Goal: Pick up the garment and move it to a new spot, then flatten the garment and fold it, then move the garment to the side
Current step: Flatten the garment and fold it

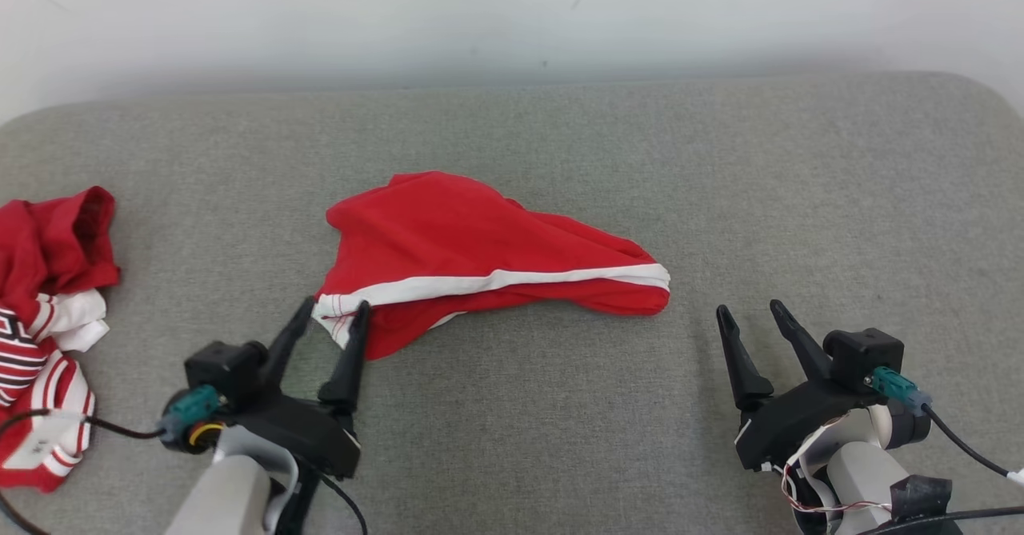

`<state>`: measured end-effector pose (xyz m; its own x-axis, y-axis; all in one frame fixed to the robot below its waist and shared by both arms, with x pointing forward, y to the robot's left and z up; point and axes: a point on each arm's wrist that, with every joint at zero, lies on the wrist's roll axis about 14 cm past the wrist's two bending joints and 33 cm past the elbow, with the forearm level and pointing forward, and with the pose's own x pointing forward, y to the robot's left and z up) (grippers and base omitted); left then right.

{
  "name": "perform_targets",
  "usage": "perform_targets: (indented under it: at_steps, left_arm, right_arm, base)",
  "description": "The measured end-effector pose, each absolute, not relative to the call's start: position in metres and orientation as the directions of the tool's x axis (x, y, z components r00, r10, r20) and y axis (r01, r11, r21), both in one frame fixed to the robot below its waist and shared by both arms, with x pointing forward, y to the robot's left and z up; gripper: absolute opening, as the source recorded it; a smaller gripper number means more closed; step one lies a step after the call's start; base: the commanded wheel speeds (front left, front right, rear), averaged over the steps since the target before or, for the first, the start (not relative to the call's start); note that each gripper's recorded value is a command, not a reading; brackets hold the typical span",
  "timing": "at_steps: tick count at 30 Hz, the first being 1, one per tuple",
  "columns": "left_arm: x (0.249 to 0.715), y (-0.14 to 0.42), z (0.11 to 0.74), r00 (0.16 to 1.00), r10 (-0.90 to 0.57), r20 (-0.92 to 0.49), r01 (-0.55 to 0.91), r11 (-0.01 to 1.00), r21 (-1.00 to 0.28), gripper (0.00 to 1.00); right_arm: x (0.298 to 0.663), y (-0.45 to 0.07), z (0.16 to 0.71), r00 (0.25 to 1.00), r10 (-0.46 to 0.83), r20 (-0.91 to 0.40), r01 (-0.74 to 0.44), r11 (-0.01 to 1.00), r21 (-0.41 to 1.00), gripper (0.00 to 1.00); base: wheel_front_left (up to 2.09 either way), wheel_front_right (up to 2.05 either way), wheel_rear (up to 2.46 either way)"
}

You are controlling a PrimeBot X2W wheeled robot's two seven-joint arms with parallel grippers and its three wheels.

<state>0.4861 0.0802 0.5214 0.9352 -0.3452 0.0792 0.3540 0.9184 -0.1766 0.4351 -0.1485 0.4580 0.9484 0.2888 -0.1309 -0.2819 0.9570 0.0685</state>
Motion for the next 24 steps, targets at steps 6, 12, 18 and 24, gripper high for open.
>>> perform_targets:
  at_steps: [6,12,18,24]
  left_arm:
    - [0.491,0.083,0.513,0.938,-0.341,0.056,0.345,0.917,-0.202,1.0]
    - [0.49,0.077,0.503,0.928,-0.371,0.023,0.367,0.904,-0.221,1.0]
    - [0.491,0.071,0.502,0.92,-0.393,0.017,0.385,0.891,-0.241,1.0]
    - [0.493,0.067,0.501,0.909,-0.415,0.019,0.407,0.881,-0.241,0.54]
  right_arm:
    - [0.435,-0.153,0.454,0.95,0.278,-0.14,-0.271,0.96,0.068,1.0]
    - [0.435,-0.154,0.453,0.95,0.276,-0.145,-0.269,0.961,0.069,1.0]
    - [0.439,-0.153,0.455,0.95,0.279,-0.138,-0.272,0.96,0.068,1.0]
    - [0.441,-0.152,0.452,0.948,0.282,-0.145,-0.275,0.959,0.065,1.0]
  base:
    - [0.0,0.0,0.0]
    - [0.0,0.0,0.0]
    - [0.0,0.0,0.0]
    - [0.0,0.0,0.0]
